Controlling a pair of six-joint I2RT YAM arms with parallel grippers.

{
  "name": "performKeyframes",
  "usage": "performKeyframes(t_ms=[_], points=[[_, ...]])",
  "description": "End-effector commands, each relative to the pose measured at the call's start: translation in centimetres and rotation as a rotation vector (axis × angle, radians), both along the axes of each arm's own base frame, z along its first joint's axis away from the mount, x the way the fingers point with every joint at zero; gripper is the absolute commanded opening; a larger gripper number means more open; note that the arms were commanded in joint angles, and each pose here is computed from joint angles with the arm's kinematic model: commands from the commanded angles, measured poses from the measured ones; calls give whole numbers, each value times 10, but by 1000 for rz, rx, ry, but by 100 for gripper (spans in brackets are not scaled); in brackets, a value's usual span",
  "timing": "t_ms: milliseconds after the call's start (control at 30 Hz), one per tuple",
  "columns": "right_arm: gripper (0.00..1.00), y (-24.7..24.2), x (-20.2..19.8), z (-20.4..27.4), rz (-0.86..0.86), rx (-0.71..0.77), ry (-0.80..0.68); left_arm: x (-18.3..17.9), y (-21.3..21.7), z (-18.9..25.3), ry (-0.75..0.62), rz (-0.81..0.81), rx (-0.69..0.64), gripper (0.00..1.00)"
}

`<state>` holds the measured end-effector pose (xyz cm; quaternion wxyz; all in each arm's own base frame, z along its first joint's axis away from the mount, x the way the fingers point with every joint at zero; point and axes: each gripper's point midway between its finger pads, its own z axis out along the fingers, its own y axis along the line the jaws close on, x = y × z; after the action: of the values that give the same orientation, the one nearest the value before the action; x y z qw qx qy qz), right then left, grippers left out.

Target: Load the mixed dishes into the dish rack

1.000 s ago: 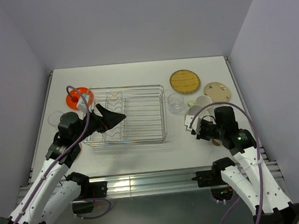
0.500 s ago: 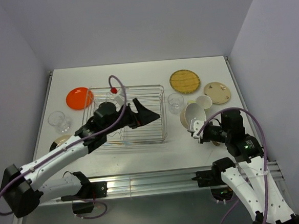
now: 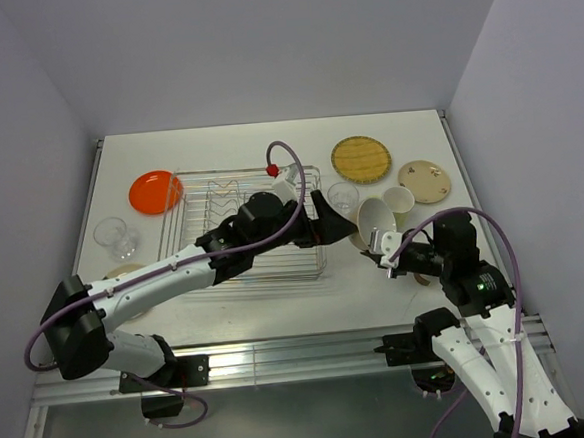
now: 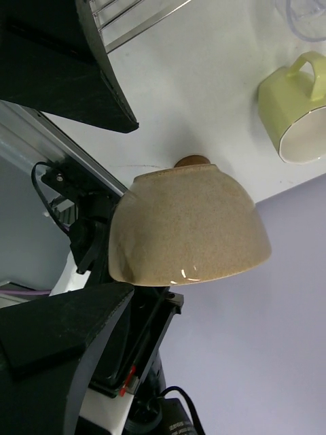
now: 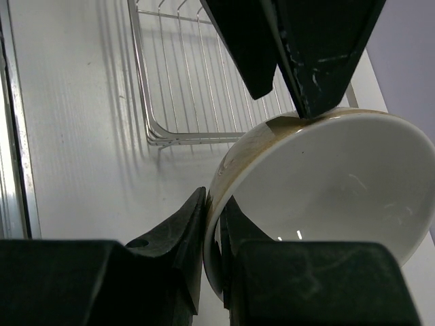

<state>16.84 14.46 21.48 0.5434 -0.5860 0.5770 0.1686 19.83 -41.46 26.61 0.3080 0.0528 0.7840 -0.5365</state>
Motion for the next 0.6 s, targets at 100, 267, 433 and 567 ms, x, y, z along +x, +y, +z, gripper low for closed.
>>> performKeyframes(t_ms=[100, 267, 433, 567], points=[[0, 10, 6, 36, 33, 73, -139, 5, -17, 34, -79, 4, -56, 99], [0, 9, 8, 32, 18, 73, -109, 10, -9, 42, -160, 27, -28, 99], [0, 10, -1, 25, 48, 58, -65, 14, 29, 64, -423, 78, 35, 99], [0, 14, -13, 22, 119, 41, -32, -11, 61, 69, -760, -41, 98, 99]])
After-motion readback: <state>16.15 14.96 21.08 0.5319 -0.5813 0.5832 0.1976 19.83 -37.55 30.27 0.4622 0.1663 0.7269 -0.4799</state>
